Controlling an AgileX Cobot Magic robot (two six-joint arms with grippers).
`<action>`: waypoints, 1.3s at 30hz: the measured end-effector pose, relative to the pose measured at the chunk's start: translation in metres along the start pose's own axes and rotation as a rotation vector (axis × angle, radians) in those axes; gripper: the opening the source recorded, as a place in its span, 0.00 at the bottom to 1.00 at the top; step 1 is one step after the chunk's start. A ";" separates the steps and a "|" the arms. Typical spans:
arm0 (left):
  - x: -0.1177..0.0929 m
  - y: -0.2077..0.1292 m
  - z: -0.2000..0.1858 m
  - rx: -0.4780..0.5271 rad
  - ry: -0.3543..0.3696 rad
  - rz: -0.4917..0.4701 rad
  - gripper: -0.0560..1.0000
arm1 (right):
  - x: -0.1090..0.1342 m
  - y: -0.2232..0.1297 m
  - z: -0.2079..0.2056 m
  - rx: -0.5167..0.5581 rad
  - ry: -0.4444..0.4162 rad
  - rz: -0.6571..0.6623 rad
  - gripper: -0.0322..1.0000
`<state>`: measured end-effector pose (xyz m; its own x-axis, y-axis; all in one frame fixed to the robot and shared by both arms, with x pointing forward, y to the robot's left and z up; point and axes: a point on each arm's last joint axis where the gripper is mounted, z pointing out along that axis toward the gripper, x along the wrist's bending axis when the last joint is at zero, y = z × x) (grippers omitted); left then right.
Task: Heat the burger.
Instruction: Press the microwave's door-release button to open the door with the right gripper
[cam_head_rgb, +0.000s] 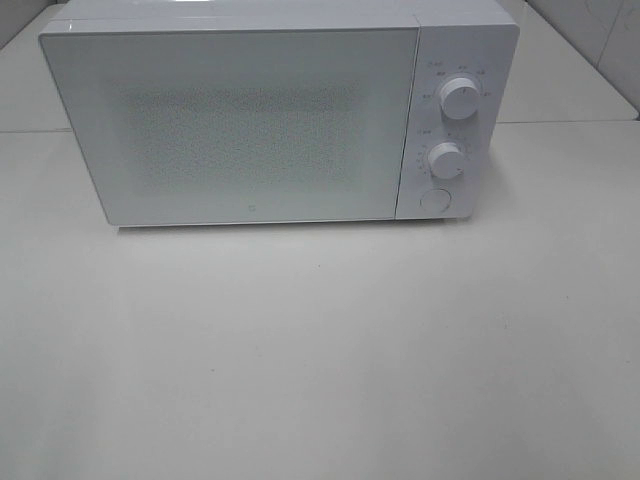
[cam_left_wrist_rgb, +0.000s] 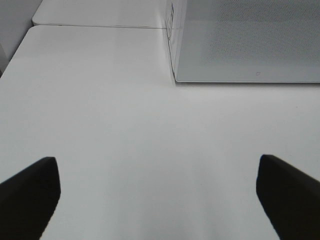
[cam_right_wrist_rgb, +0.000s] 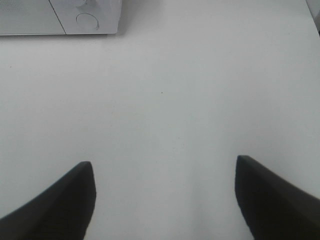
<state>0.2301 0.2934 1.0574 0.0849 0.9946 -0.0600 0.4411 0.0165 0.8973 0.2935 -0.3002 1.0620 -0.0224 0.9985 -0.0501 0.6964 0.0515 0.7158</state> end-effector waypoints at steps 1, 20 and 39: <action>0.000 0.000 0.000 0.000 0.000 0.000 0.99 | 0.000 -0.010 -0.008 -0.016 -0.001 0.001 0.77; 0.000 0.000 0.000 0.000 0.000 0.000 0.99 | 0.002 -0.051 -0.034 -0.283 0.011 -0.024 0.77; 0.000 0.000 0.000 0.000 0.000 0.000 0.99 | 0.002 -0.051 -0.034 -0.287 0.031 -0.039 0.77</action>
<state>0.2301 0.2934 1.0574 0.0849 0.9946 -0.0600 0.4411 0.0165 0.8973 0.2338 -0.3005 1.0494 -0.0706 0.9955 -0.0634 0.4634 0.0891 0.8817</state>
